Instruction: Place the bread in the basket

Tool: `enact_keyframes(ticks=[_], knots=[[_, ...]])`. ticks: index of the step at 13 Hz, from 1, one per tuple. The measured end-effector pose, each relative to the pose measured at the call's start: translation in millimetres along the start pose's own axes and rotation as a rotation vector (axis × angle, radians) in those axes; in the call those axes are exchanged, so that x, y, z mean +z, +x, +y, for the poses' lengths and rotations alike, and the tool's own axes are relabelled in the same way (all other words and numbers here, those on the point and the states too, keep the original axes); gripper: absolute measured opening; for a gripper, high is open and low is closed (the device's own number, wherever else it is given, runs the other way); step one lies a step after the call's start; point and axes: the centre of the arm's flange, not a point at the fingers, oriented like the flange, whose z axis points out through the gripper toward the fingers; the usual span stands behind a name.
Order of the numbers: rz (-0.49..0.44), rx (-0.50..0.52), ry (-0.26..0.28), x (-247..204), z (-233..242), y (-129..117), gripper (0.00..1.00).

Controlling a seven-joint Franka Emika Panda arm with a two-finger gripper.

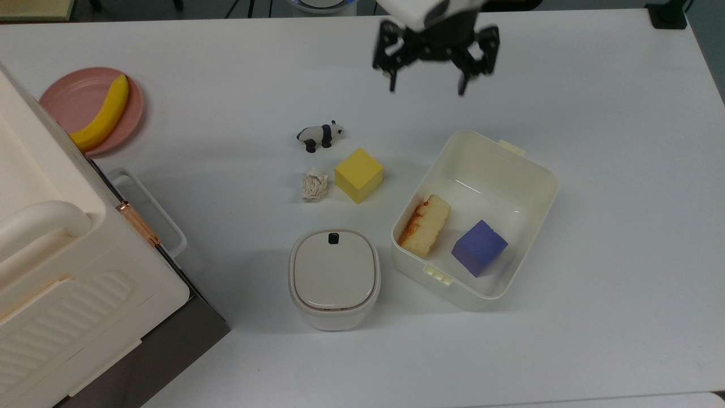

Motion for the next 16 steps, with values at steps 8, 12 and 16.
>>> enact_keyframes(ticks=[8,12,16], knots=[[-0.066,-0.067,-0.018,-52.5,168.6,-17.5,1.00],[-0.109,-0.088,-0.016,-32.9,193.6,-18.1,1.00],[-0.109,-0.071,-0.017,-32.9,192.7,-18.4,1.00]])
